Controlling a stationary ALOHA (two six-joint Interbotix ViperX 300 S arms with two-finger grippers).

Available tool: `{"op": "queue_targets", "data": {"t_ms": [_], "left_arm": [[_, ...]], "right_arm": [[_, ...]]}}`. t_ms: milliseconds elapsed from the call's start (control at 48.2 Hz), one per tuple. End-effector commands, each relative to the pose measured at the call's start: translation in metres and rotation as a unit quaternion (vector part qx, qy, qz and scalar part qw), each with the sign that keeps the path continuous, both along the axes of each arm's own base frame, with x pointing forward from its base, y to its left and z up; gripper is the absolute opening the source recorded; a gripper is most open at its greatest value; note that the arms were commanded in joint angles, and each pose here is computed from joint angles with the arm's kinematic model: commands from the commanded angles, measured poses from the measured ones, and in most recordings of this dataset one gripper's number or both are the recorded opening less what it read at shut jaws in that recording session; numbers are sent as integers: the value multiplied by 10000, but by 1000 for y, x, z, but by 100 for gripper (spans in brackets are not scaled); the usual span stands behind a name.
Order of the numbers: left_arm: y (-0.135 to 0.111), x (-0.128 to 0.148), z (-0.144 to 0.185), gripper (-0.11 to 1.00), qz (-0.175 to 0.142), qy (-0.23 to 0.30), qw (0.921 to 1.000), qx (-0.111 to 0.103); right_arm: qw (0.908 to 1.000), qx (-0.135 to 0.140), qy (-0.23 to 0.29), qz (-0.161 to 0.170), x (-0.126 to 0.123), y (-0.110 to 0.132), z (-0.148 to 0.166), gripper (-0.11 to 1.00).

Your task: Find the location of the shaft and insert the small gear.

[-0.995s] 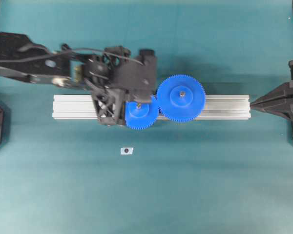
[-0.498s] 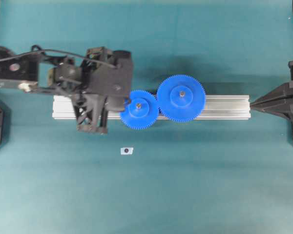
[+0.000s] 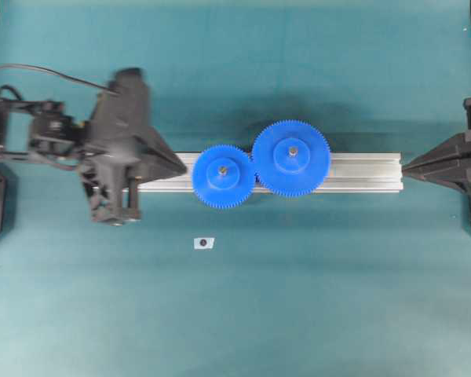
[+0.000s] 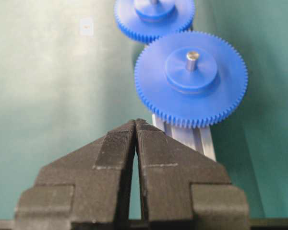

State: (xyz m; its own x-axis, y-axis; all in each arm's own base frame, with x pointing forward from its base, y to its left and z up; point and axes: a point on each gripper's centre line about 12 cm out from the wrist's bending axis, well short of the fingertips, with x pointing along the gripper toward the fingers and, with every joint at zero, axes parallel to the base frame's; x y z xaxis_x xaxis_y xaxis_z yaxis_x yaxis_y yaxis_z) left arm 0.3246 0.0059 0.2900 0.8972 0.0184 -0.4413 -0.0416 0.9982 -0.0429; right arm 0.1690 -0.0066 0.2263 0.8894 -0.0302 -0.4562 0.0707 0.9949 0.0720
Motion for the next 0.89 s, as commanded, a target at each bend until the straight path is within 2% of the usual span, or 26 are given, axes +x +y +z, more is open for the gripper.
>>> {"op": "queue_targets", "data": {"t_ms": [0, 124, 311, 352, 622, 871], "left_arm": [[-2, -8, 9, 13, 8, -216, 9997, -59], [-3, -12, 9, 27, 35, -225, 9996, -149], [-3, -14, 5, 62, 40, -202, 9997, -164], [-3, -14, 4, 67, 40, -187, 9997, -164], [-6, -21, 9, 66, -19, -332, 9993, -158], [-13, -36, 16, 66, -151, -873, 9959, -178]], "right_arm": [[10000, 47, -48, -29, 2, 0, 3, 9], [10000, 47, -55, -29, 2, 0, 3, 9], [10000, 46, -55, -29, 2, 0, 3, 9], [10000, 46, -55, -29, 2, 0, 3, 9], [9999, 45, -86, -30, 2, 0, 4, 9], [9998, 32, -185, -33, 2, 0, 2, 9]]}}
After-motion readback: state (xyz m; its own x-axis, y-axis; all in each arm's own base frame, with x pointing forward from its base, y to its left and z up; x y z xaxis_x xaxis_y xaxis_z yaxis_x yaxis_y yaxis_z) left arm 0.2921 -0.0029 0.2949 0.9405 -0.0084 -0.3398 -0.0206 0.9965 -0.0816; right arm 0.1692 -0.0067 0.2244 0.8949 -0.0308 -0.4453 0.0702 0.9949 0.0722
